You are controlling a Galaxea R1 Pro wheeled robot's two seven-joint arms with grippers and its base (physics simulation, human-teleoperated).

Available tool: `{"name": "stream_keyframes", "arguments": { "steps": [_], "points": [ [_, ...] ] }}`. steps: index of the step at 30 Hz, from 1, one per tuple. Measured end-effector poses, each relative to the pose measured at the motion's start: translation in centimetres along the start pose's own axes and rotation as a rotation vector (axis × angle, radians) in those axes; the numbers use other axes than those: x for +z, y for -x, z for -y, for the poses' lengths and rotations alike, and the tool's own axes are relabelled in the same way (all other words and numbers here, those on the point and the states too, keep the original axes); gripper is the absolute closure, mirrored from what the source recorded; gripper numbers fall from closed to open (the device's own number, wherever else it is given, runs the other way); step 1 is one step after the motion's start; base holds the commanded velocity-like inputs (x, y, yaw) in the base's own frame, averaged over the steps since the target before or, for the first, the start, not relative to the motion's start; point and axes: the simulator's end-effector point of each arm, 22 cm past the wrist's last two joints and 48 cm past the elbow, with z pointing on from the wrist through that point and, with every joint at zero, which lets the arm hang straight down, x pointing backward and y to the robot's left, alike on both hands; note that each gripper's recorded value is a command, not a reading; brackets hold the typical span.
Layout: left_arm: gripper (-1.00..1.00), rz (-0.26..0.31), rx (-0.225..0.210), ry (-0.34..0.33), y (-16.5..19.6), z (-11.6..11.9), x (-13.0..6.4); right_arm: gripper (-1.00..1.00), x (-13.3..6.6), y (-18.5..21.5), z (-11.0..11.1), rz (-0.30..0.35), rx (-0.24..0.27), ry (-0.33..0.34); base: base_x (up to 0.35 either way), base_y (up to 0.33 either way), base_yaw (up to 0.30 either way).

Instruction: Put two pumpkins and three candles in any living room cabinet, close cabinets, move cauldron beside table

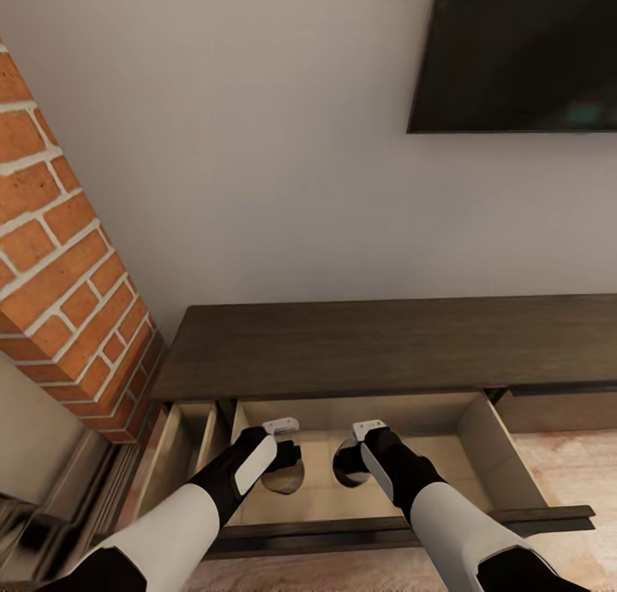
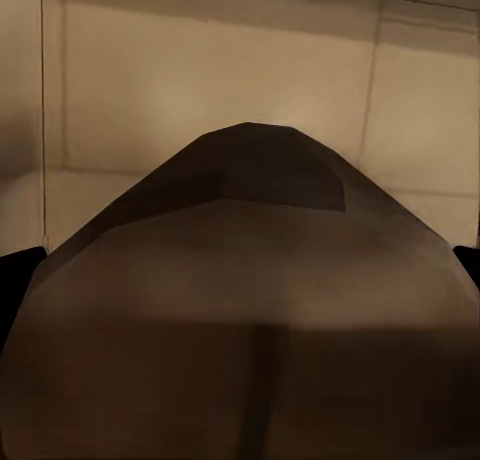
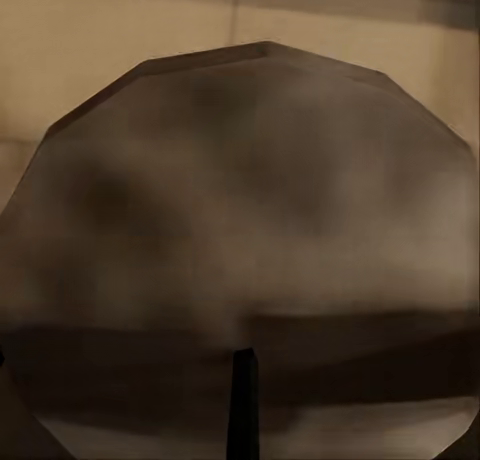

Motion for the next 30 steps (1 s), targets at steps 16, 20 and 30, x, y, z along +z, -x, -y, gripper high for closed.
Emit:
{"name": "stream_keyframes", "arguments": {
  "steps": [16,20,30],
  "points": [
    [1.00,0.034,-0.001,0.002,0.2,0.0,1.8,1.00,1.6,1.0,1.1,-0.009,0.016,-0.001,0.000,0.000,0.000],
    [1.00,0.040,-0.003,0.003,0.3,-0.3,1.9,1.00,1.7,1.0,0.9,-0.009,0.018,0.004,0.000,0.000,0.000],
    [1.00,0.075,0.053,0.000,0.2,0.3,2.2,1.00,1.8,1.0,0.9,-0.009,0.016,0.005,0.000,0.000,0.000]
  ]
}}
